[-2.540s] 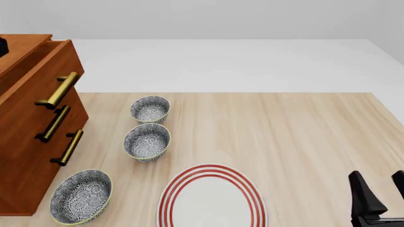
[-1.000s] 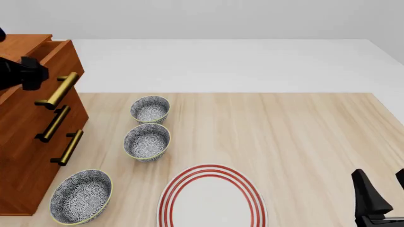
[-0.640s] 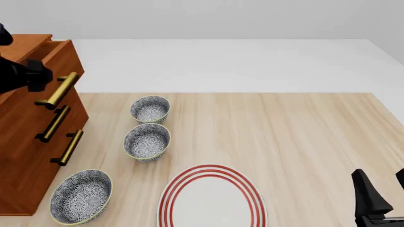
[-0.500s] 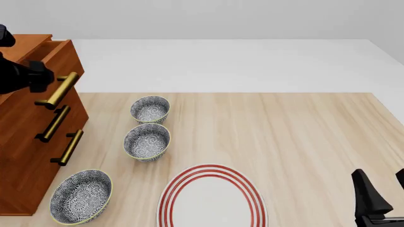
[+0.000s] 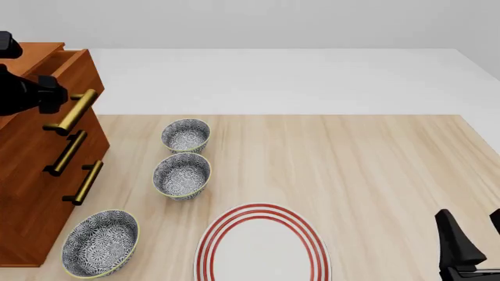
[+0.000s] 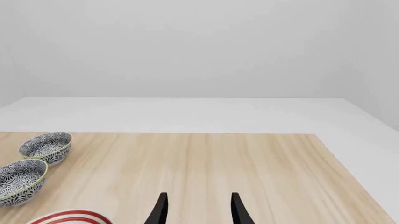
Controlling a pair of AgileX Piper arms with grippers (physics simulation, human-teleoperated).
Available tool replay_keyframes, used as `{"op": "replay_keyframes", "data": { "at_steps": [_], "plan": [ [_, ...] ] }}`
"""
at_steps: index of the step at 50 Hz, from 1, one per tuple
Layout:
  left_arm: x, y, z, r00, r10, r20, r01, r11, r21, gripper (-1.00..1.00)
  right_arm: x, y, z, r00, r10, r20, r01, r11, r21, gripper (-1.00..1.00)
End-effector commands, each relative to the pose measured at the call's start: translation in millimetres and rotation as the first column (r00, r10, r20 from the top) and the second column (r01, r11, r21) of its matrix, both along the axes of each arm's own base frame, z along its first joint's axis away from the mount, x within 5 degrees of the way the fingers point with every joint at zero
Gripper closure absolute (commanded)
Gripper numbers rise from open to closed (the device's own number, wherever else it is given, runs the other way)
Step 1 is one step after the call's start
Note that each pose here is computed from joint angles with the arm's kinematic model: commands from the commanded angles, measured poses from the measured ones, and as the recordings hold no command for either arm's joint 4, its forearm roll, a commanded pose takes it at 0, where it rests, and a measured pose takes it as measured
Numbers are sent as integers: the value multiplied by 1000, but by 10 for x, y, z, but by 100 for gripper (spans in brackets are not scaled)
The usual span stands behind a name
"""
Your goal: Open the top drawer of the cabinet.
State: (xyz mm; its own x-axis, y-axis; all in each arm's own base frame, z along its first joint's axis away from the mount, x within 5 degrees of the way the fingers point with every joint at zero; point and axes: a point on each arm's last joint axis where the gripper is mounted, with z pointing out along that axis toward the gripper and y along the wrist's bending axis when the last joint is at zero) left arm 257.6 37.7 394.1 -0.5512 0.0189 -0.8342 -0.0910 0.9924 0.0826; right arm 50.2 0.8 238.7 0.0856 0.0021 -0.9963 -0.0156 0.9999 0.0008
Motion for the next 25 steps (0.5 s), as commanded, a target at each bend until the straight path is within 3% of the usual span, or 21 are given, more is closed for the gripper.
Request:
{"op": "replay_keyframes", "data": {
  "at_steps": [1,25],
  "plan": [
    [33,19,-7,1000,5,-7,-5,1000,0,-100,0,0,0,1000,0,0,0,1000,0,-100],
    [158,66,-124,999,15,-30,-15,1000,-4,-100,0,0,0,1000,0,0,0,1000,0,-100]
  ]
}}
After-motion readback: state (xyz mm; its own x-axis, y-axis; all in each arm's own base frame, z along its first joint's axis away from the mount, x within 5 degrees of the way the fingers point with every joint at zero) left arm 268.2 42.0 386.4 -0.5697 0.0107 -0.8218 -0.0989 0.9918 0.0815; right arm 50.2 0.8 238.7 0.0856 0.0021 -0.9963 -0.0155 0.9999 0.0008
